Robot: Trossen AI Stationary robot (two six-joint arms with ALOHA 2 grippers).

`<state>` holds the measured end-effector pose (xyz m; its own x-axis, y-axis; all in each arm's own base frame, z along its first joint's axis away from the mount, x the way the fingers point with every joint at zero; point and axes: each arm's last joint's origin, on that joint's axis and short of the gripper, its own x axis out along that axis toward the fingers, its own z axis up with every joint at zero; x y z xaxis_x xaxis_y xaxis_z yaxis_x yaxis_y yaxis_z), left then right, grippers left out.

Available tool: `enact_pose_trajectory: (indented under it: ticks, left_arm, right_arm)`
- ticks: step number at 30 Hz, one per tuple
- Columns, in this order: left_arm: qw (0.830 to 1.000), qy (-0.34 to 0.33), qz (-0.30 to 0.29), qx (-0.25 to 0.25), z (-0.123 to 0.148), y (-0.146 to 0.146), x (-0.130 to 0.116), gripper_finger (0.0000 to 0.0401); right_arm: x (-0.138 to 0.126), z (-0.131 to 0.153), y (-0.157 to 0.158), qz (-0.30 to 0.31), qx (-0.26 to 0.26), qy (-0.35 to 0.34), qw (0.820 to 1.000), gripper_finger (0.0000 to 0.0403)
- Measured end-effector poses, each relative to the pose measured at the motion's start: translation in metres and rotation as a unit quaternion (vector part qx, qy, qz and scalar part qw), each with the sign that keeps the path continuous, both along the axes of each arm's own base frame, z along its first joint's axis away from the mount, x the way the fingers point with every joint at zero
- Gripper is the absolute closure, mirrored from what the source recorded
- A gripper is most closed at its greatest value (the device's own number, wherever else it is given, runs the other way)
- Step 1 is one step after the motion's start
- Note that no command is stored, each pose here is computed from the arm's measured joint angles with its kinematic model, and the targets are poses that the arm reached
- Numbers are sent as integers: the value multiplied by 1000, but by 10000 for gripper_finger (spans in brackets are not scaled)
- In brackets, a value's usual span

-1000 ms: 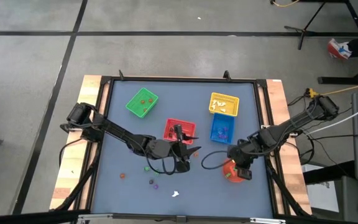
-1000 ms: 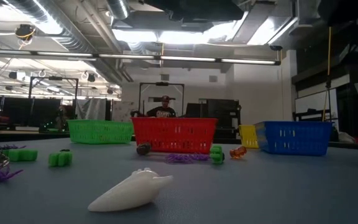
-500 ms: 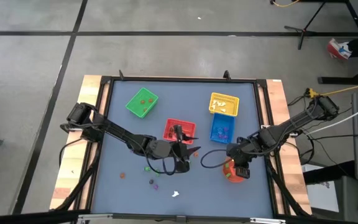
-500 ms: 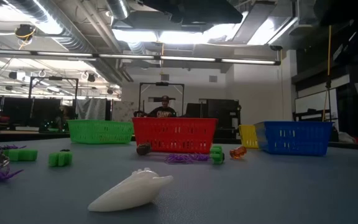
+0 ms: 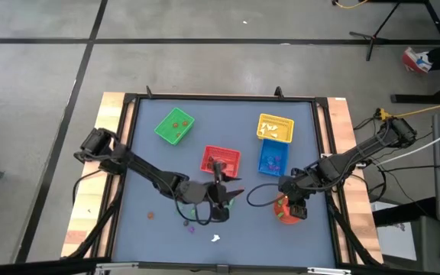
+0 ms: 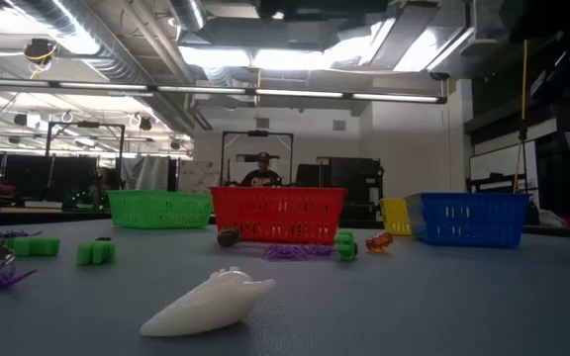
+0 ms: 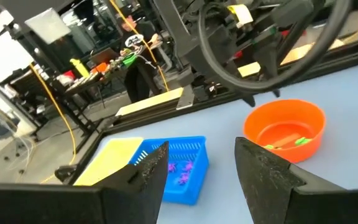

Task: Sort Halloween decoration
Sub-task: Put the orange pumpkin toy into the green bin

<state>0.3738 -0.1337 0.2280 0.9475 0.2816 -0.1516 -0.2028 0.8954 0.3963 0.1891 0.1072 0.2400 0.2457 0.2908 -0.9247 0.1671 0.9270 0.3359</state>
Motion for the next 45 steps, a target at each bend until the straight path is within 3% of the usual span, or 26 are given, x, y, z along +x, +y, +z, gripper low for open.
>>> enact_pose_trajectory:
  ticks: [4, 11, 15, 20, 24, 27, 29, 33, 37, 41, 45]
  left_arm:
    - [1000, -10, 21, -19, 0, -9, -5, 232]
    - [998, -14, 61, -6, 0, -25, -14, 232]
    - [999, -10, 45, -5, 2, -36, -21, 232]
    - [997, 29, -6, -75, 13, -44, -41, 232]
    - [984, 99, -15, -149, 17, -41, -62, 232]
    - [962, 171, -9, -212, 17, -38, -81, 232]
    - [938, 228, 3, -263, 13, -35, -93, 232]
    - [868, 354, 35, -348, 2, -35, -114, 232]
    - [797, 444, 89, -400, -6, -41, -135, 232]
    - [768, 477, 133, -407, -10, -50, -153, 232]
    - [753, 494, 175, -398, -11, -57, -171, 232]
  right_arm:
    - [0, 0, 0, 0, 0, 0, 1000, 236]
    - [1, 0, 0, 0, 2, -3, 1000, 236]
    - [1, 0, 1, 0, 3, -6, 1000, 236]
    - [1, 1, 1, 0, 3, -6, 1000, 236]
    - [1, 1, 1, 0, 4, -7, 1000, 236]
    - [1, 1, 1, 0, 4, -7, 1000, 236]
    - [1, 1, 1, 0, 4, -7, 1000, 236]
    - [1, 1, 1, 0, 4, -7, 1000, 236]
    - [1, 1, 1, 0, 4, -7, 1000, 236]
    - [1, 1, 1, 0, 4, -7, 1000, 236]
    - [1, 1, 1, 0, 4, -7, 1000, 236]
